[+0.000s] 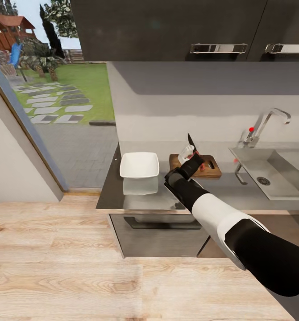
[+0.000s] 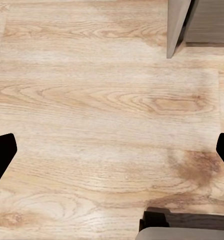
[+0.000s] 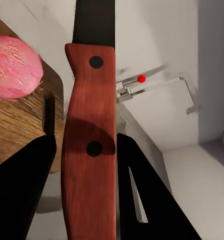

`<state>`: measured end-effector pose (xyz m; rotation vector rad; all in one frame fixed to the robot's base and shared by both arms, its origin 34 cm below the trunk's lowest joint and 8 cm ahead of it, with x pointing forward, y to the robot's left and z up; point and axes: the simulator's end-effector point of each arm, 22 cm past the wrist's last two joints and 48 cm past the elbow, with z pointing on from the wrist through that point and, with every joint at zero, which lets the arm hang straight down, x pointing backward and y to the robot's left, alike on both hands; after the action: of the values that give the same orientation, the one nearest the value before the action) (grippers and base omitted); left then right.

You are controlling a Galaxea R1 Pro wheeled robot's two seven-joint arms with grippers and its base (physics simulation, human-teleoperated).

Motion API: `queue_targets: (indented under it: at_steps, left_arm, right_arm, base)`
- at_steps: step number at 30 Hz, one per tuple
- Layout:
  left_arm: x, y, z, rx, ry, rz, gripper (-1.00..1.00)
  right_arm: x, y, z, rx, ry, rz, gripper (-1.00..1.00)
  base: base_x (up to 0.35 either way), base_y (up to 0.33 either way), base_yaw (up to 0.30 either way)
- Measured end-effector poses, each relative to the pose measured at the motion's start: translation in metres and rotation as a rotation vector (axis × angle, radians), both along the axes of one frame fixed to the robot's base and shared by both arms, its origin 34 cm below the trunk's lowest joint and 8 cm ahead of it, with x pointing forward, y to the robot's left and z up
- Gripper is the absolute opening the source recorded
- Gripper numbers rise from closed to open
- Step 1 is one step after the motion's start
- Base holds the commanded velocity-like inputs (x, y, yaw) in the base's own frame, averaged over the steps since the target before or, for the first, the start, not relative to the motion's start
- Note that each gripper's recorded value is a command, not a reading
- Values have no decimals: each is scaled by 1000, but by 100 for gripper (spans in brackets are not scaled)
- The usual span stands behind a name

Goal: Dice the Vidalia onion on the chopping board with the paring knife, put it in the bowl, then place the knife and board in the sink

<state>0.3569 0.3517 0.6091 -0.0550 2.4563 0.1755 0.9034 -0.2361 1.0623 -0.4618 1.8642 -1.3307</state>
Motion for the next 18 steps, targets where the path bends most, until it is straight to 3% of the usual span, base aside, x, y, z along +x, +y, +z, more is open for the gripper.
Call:
queue_targets:
  at_steps: [7, 18]
  left_arm:
    - [0, 0, 0, 0, 0, 0, 100]
    - [0, 0, 0, 0, 0, 0, 100]
  right_arm:
    - [4, 6, 10, -37, -24, 28, -100]
    - [3, 5, 10, -51, -21, 28, -100]
  base:
    - [0, 0, 0]
    - [0, 0, 0]
